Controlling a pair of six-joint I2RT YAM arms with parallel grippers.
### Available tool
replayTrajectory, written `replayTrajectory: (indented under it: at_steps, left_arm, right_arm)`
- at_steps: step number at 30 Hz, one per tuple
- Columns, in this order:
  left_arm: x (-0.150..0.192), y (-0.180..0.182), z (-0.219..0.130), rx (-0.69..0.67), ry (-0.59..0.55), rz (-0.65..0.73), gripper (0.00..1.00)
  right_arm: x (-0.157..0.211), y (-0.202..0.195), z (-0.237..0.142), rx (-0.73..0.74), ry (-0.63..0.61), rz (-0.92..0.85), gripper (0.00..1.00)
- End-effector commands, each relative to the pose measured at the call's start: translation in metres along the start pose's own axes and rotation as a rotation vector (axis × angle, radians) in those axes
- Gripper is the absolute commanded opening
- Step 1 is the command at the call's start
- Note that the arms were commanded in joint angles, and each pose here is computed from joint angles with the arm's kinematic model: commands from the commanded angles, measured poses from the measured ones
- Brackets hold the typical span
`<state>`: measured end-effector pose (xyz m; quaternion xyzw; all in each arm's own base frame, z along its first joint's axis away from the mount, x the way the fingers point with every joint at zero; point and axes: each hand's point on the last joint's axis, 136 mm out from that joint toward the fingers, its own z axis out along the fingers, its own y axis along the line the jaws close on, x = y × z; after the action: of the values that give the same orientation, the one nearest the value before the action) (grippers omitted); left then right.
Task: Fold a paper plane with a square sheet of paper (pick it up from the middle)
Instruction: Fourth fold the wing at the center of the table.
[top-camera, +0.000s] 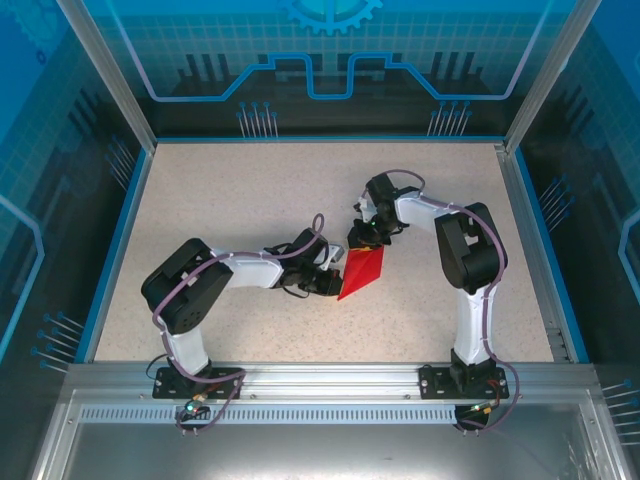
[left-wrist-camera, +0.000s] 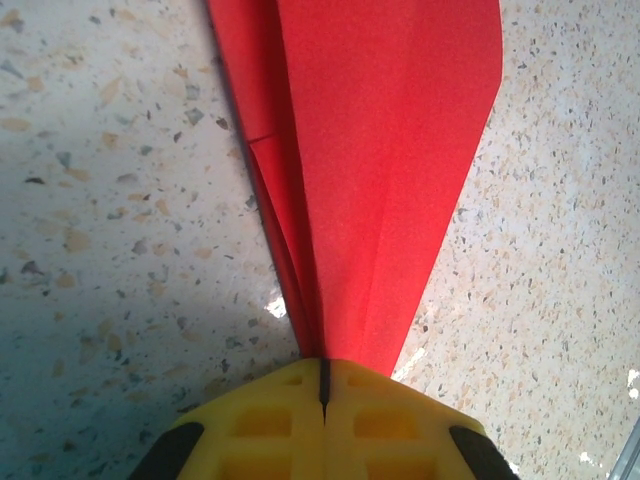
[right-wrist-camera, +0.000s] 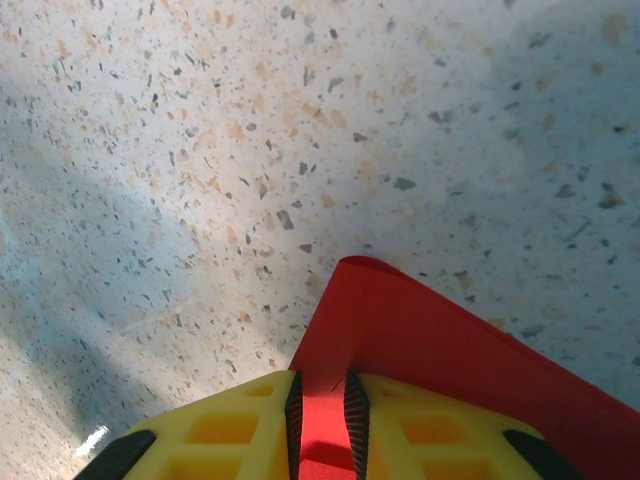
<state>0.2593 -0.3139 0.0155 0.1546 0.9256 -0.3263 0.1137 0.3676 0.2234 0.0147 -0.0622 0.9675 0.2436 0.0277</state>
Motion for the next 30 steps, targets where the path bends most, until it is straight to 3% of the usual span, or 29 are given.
replayTrajectory:
  at_steps: [1, 15, 30]
  left_arm:
    - [0.039, 0.018, 0.000, -0.073, 0.111, -0.042, 0.00]
    - [0.049, 0.029, 0.008, -0.126, 0.147, -0.075, 0.00]
    - [0.058, 0.038, 0.014, -0.159, 0.177, -0.062, 0.00]
  right_arm:
    - [-0.001, -0.028, -0.002, 0.075, 0.007, 0.038, 0.23]
    - [-0.008, -0.026, -0.016, 0.067, -0.046, 0.048, 0.23]
    - [-0.015, 0.006, -0.081, -0.002, -0.231, -0.018, 0.27]
